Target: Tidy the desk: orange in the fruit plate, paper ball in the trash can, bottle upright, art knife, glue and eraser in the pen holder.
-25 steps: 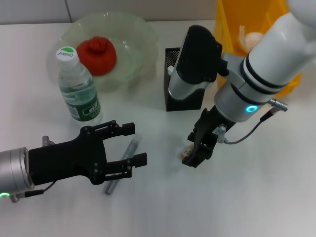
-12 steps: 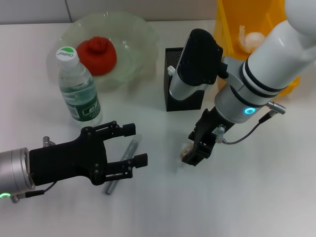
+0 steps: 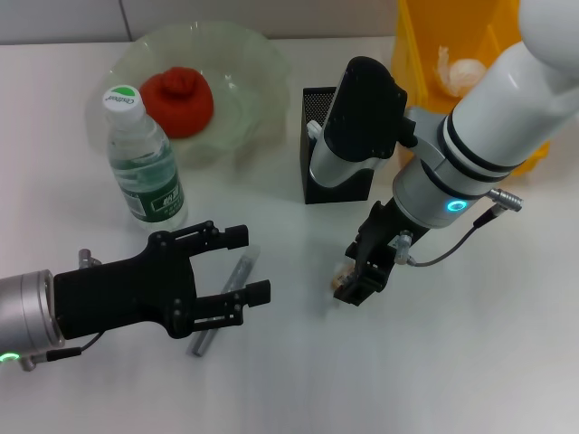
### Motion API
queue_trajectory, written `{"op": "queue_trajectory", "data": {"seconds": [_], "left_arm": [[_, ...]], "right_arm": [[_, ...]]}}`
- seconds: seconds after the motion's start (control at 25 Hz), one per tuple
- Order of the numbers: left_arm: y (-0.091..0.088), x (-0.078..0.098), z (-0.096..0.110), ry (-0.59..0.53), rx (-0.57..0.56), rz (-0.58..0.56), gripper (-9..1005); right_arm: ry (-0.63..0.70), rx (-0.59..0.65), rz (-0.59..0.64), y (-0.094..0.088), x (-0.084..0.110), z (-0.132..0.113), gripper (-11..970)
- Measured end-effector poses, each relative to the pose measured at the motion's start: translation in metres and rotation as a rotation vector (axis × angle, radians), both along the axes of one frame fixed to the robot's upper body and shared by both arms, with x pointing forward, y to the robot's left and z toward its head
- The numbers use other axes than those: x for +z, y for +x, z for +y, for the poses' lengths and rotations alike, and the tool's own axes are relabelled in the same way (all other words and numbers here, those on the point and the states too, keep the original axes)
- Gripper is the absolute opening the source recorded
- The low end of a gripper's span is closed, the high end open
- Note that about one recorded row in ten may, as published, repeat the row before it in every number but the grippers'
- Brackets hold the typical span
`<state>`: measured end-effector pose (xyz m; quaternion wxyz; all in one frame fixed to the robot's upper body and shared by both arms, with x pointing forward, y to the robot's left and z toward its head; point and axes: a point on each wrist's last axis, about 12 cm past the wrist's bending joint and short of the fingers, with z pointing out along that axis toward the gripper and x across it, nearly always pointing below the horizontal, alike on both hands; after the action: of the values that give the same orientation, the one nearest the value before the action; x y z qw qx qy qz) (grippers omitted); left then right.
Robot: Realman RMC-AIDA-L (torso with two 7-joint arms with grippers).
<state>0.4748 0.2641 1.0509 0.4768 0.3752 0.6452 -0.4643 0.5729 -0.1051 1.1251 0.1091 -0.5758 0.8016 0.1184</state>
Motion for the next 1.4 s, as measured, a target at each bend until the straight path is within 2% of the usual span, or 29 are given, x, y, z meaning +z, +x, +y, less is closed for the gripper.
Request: {"op": "queue_trajectory", "data": {"seconds": [0.84, 1.04, 1.4], "left_arm": [[-0.0004, -0.0002, 0.0003, 0.0, 0.001, 0.001, 784], [-0.0004, -0.0003, -0.0001, 0.0, -0.002, 0.001, 784], [-0.0006, -0.0004, 0.0003, -0.001, 0.002, 0.002, 784]], "right_arm": [[-0.004, -0.02, 0.043, -0.0004, -0.0065, -0.0002, 616], [-0.003, -0.021, 0.042, -0.0003, -0.0065, -0.0002, 526], [-0.008, -0.014, 0.038, -0.0009, -0.0071, 0.0005, 456]]}}
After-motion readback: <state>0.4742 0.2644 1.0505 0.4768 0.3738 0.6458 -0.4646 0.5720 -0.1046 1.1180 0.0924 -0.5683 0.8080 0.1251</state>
